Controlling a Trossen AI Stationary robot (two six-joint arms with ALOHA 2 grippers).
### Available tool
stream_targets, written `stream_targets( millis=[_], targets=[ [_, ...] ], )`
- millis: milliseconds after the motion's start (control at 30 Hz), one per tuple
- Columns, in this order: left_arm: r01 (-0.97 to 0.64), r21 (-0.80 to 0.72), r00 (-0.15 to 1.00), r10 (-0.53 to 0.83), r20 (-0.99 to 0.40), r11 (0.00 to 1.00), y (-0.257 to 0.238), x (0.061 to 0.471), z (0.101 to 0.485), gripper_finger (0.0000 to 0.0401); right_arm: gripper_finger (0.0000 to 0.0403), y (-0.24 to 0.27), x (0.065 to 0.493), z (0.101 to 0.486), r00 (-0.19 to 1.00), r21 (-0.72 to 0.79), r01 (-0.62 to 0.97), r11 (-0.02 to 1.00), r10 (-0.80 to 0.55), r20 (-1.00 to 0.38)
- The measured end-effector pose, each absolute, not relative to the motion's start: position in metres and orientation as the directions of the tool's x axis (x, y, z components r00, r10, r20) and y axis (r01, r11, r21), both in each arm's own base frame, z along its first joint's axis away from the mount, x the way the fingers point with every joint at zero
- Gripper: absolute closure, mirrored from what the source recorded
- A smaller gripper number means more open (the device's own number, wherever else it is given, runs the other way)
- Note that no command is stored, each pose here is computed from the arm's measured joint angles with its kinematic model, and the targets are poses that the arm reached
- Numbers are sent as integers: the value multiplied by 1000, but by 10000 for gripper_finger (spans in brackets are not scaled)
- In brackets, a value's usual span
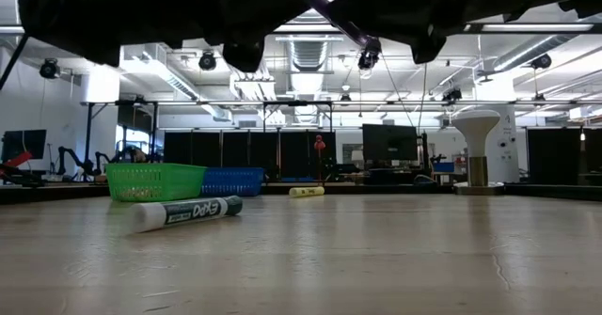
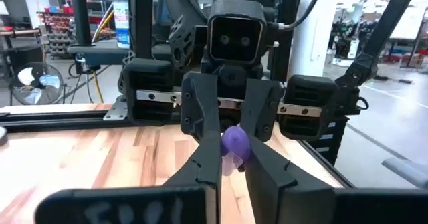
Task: Pick & Place Markers
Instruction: Put the purple pen into the green bin
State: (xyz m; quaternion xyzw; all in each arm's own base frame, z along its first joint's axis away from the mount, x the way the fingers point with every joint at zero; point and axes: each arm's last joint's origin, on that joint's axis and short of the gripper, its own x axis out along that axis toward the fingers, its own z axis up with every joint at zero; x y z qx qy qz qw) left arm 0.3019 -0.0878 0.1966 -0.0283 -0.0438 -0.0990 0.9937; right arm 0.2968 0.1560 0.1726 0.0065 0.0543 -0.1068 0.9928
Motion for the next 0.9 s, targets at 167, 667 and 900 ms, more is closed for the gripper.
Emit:
stream_targets(
  millis=[167,667,900],
  targets=[
    [150,-19,985,-148,91,989,-82,286,227,362,311,158,295,170,971,-21,206,978,-207,-120],
    [-655,53,682,620,-388,753,-19,193,243,362,266,156,290,155,952,-19,215,976,-214,-220],
    [-790,117,481,727,-490,601,17,172,217,362,266,156,290,156,952,-18,216,976,-214,-219]
  ],
)
